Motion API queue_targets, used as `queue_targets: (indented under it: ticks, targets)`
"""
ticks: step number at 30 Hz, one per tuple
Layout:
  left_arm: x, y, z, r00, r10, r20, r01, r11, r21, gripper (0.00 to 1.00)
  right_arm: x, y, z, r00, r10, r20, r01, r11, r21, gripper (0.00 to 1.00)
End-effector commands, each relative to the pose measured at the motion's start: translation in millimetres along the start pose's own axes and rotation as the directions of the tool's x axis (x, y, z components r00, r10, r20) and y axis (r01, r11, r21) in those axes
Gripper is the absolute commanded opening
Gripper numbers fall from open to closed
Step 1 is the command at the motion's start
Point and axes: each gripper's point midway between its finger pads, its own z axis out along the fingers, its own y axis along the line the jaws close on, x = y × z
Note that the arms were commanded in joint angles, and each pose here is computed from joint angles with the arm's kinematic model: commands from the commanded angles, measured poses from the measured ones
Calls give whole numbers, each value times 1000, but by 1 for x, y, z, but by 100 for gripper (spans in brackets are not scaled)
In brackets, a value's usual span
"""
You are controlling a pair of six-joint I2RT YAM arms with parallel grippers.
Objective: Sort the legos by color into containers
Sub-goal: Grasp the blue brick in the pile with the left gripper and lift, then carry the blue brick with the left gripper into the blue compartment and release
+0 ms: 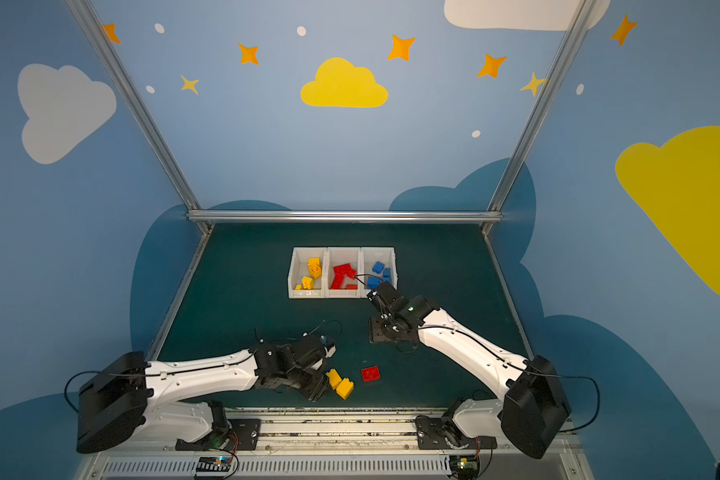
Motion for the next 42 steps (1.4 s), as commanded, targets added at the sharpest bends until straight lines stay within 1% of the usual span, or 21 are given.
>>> queue_targets:
  ticks: [1,4,8,13,16,19,23,25,28,33,37,42]
  targets:
    - [-1,2,3,1000,22,-19,-23,999,-34,58,5,-10,-3,1000,23,-4,-23,999,33,66]
    - [1,4,8,999,24,-37,-26,999,-48,47,7,-11,-3,999,35,-7,-35,999,36,66]
    - [3,7,12,999,20,-48,-23,998,-59,38,9,-14,-5,999,42,-4,-42,998,41,66]
    - [-1,9,7,998,33,-47,-37,996,-81,34,12,-21,-8,999,51,2,-51,997,52,66]
    - [-10,10,-2,999,43,-20,-45,994,-101,33,12,-24,-8,998,55,8,-55,997,57,66]
    - [-20,11,-8,999,29,23,-26,995,-99,32,10,-27,-8,999,47,22,-48,997,58,66]
    - [-30,16,-16,998,3,58,3,995,-95,30,9,-30,-12,997,63,32,-65,996,57,66]
    - [-40,22,-24,995,-17,97,27,995,-100,30,9,-31,-14,997,66,39,-68,996,57,67]
    - [-64,30,-41,984,-29,178,47,994,-98,30,9,-36,-18,996,69,55,-73,995,66,67]
    - [-127,44,-68,949,-39,313,64,995,-71,32,8,-45,-29,992,77,97,-85,993,80,67]
    - [-178,47,-73,936,-14,351,38,997,-62,32,9,-54,-36,986,92,141,-106,990,97,67]
    - [-245,47,-64,933,4,361,13,999,-44,32,15,-70,-42,967,142,212,-167,980,104,67]
